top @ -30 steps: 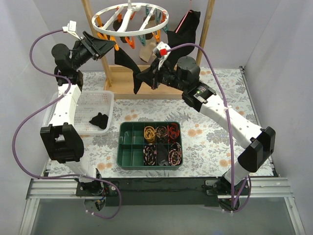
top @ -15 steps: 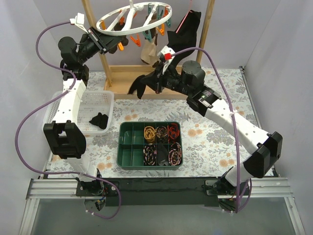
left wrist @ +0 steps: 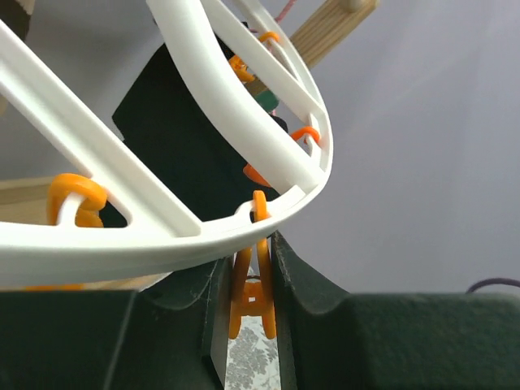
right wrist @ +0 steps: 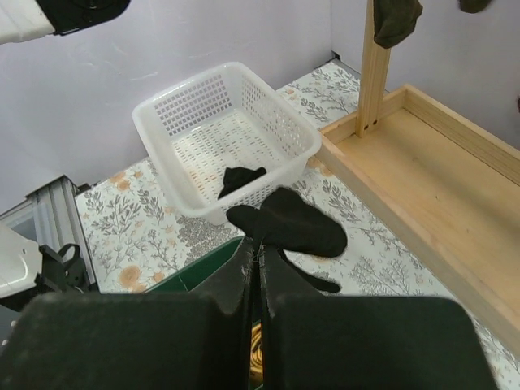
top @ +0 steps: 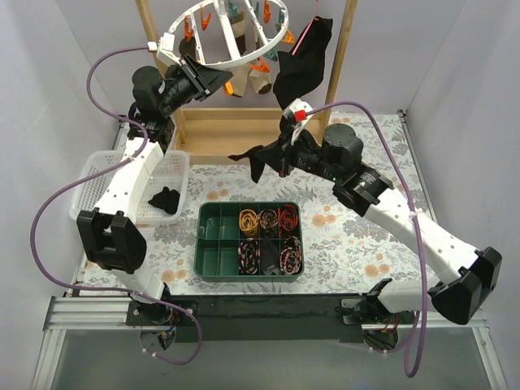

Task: Remove the socks clipped to the hanger

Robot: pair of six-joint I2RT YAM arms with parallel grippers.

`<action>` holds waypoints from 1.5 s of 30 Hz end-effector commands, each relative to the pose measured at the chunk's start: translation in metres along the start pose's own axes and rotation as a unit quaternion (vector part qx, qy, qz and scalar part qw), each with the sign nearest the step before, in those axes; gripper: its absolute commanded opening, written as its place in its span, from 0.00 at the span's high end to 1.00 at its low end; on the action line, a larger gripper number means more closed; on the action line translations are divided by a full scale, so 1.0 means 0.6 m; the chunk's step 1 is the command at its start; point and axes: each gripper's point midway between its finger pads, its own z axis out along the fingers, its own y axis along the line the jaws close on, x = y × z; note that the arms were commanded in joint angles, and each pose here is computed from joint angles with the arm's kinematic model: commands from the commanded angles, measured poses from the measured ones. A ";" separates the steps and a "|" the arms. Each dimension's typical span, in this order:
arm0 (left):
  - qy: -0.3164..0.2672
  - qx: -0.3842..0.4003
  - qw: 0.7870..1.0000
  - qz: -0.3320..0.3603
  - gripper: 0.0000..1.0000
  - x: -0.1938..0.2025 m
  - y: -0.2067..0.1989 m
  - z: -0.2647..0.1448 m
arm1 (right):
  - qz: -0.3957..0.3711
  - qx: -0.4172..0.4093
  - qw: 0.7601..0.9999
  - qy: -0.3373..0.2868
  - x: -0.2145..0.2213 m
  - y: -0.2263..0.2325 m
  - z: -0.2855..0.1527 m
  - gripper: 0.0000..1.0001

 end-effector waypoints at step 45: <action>0.309 0.349 0.879 0.102 0.19 0.376 -0.245 -0.277 | 0.008 -0.198 0.979 0.046 -0.023 0.153 -0.125 0.99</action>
